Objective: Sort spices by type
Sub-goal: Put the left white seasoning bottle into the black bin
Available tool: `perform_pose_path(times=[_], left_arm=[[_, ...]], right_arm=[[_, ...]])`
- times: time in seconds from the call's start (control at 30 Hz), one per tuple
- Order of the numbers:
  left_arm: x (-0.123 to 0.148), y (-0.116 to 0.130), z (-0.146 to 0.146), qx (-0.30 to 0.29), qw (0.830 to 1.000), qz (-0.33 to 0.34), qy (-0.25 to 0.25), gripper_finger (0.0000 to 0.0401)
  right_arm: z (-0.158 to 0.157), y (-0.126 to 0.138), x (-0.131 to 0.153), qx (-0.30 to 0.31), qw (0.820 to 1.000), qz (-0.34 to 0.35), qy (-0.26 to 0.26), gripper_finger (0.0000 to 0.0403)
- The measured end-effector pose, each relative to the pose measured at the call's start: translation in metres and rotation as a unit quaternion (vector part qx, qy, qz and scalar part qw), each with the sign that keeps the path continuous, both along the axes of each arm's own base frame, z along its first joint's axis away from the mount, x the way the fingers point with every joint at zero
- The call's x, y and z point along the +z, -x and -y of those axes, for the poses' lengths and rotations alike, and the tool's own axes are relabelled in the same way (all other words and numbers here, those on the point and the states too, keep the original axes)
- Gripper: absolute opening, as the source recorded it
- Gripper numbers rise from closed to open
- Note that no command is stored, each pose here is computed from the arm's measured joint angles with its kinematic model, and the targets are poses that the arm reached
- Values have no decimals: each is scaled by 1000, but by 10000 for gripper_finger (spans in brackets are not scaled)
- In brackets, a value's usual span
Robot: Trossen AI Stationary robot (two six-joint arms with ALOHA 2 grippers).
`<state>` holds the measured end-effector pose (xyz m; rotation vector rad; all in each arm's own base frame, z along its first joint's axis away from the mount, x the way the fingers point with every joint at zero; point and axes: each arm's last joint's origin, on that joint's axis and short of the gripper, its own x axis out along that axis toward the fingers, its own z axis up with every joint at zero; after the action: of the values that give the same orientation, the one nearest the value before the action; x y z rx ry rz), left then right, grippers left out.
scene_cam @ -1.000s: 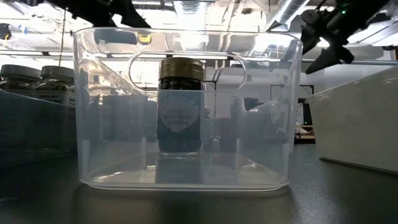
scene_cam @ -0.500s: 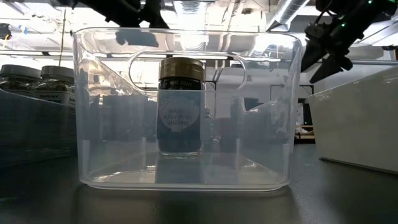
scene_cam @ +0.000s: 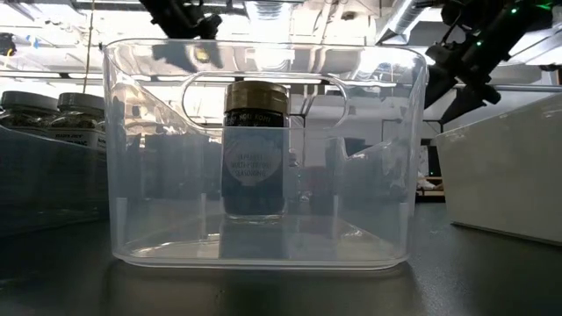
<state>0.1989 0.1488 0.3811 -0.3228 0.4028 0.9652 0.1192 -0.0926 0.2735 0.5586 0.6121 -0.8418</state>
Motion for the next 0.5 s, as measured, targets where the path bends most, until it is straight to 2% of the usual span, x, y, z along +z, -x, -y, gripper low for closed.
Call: perform_pose_path(times=[0.13, 0.23, 0.37, 0.5], left_arm=[[-4, 19, -7, 47, 993, -65, 90, 322], [-15, 34, -10, 79, 977, -105, 167, 322], [-34, 54, -15, 179, 933, -113, 291, 322], [-51, 59, -24, 241, 896, -136, 347, 322]], right_arm=[[4, -1, -3, -9, 1000, -8, -7, 363], [8, -3, -5, -13, 1000, -11, -9, 363], [11, -6, -6, -18, 1000, -10, -9, 363], [14, -7, -5, -21, 1000, -2, -2, 363]])
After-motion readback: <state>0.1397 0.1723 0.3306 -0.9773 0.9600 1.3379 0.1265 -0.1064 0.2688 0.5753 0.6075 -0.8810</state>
